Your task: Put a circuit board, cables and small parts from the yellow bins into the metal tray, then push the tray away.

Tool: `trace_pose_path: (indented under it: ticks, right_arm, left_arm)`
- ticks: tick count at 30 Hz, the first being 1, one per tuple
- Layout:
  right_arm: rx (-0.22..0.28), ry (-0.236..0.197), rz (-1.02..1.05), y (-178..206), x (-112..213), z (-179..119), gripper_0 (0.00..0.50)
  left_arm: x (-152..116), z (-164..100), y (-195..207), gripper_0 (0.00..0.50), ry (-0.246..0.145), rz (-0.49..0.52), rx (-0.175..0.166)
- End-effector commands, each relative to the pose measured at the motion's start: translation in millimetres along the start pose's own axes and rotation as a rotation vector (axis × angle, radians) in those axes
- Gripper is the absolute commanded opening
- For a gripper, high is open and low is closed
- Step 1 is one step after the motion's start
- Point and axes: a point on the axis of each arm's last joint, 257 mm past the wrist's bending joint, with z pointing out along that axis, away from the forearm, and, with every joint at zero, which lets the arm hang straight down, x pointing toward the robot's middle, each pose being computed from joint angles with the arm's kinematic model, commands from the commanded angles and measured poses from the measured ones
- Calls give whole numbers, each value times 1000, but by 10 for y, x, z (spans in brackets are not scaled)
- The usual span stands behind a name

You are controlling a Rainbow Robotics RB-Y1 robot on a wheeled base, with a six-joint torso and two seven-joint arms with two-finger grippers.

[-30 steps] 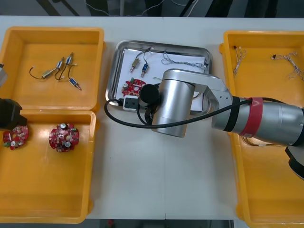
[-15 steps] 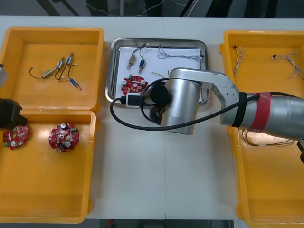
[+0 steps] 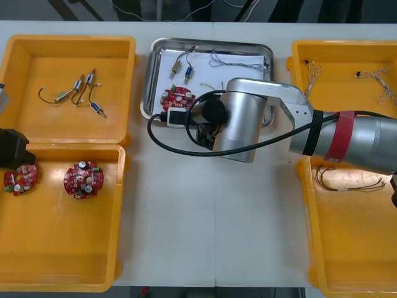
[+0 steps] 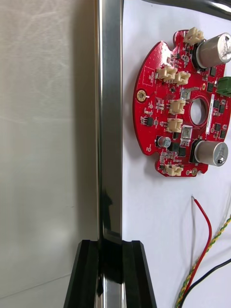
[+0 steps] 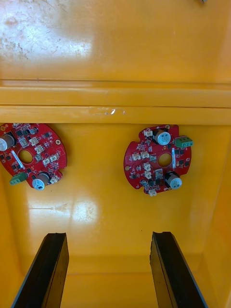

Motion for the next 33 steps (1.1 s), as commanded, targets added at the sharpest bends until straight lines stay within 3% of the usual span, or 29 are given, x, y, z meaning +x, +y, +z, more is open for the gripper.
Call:
trace_pose_path:
  ticks: [1, 20, 30, 31, 32, 33]
  right_arm:
    - [52, -2, -79, -277, 25, 17, 0]
    - [121, -70, -66, -645, -22, 168, 0]
    - [125, -74, -62, -666, -17, 187, 0]
    - [123, -75, -64, -653, -22, 191, 7]
    - [126, -74, -63, -672, -19, 185, 73]
    - [126, -73, -62, -674, -13, 188, 177]
  left_arm:
    - [-38, -140, 161, 500, -26, 83, -49]
    - [-38, -140, 161, 500, -26, 83, -49]
    - [-38, -140, 161, 500, -26, 83, -49]
    - [-38, -140, 161, 500, -26, 83, -49]
    - [-38, -140, 161, 500, -26, 83, -49]
    - [-38, -140, 161, 500, -26, 83, -49]
